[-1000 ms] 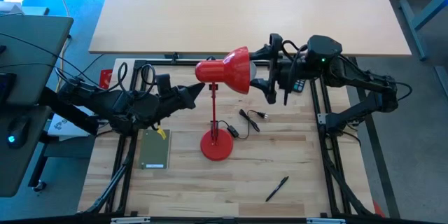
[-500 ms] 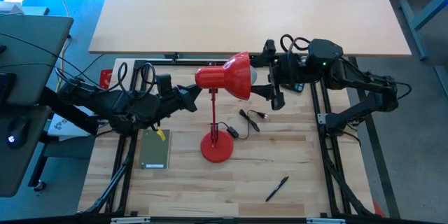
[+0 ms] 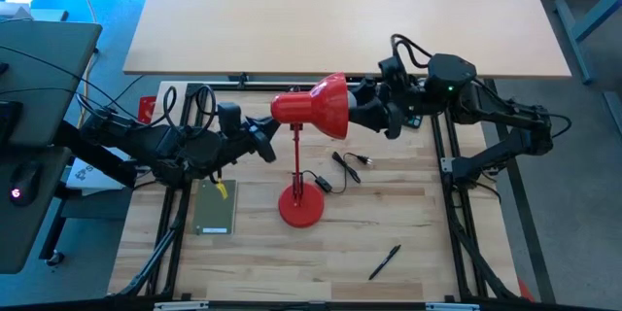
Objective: Screw lightbulb
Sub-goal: Insert the white lightbulb into the red lamp
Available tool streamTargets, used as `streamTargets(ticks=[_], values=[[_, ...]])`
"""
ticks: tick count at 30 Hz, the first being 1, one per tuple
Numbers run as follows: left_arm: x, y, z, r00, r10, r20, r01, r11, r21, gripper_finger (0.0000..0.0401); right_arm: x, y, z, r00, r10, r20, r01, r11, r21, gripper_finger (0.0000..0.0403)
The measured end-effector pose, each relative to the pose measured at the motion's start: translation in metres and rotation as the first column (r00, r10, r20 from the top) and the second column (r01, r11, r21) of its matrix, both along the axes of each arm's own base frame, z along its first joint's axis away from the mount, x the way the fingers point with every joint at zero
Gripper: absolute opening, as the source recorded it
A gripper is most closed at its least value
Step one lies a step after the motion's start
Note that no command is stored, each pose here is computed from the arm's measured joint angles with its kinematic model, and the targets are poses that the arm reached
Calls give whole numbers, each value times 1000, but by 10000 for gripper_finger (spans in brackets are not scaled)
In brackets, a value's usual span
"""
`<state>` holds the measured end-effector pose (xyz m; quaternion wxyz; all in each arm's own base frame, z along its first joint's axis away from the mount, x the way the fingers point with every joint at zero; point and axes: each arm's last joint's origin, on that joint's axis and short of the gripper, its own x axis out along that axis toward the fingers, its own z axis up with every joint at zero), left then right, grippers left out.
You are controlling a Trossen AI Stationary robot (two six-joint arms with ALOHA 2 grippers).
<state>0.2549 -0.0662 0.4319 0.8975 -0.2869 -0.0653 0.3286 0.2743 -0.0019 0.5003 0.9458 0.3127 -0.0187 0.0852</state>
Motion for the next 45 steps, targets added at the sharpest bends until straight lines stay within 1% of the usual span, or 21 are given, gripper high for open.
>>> streamTargets(ticks=[3, 6, 8, 10, 12, 15, 18, 21, 22, 26, 40, 41, 44, 45], values=[[0, 0, 0, 999, -4, -40, 6, 999, 49, 0, 0, 0, 0, 1000, 7, -19, -5, 991, 131, 275], [0, 0, 0, 996, -5, -94, 16, 993, 115, 0, 0, 0, 0, 999, 22, -37, -11, 964, 265, 275], [0, 0, 0, 991, -4, -132, 26, 987, 161, 0, 0, 0, 0, 998, 39, -52, -16, 923, 384, 275], [0, 0, 0, 986, -1, -168, 36, 978, 204, 0, 0, 0, 0, 996, 64, -63, -25, 870, 492, 275], [0, 0, 0, 980, 3, -200, 47, 969, 241, 0, 0, 0, 0, 994, 92, -67, -37, 822, 569, 275], [0, 0, 0, 974, 8, -228, 57, 960, 275, 0, 0, 1, 1, 990, 125, -70, -49, 752, 657, 275], [0, 0, 0, 973, 8, -229, 57, 960, 275, 0, 0, 1, 1, 987, 145, -74, -44, 677, 734, 275], [0, 0, 0, 976, 6, -218, 53, 963, 263, 0, 0, 1, 1, 985, 153, -73, -43, 642, 766, 275], [0, 0, 0, 976, 6, -218, 53, 963, 263, 0, 0, 1, 1, 985, 154, -74, -42, 635, 771, 275], [0, -1, 0, 976, 3, -217, 55, 964, 261, 0, 0, 0, 1, 991, 114, -73, -15, 631, 775, 276], [0, 0, 0, 976, 3, -216, 55, 964, 261, 0, -1, 0, -1, 989, 108, -99, 5, 651, 759, 283], [0, 0, 0, 976, 3, -216, 55, 964, 261, 0, -1, 0, -1, 989, 107, -100, 5, 657, 754, 283], [0, 0, 0, 976, 3, -216, 55, 964, 261, 0, -1, 0, -1, 990, 101, -100, 2, 695, 719, 283], [0, 0, 0, 976, 3, -216, 55, 964, 261, 0, -1, 0, -1, 990, 101, -101, 2, 696, 718, 283]])
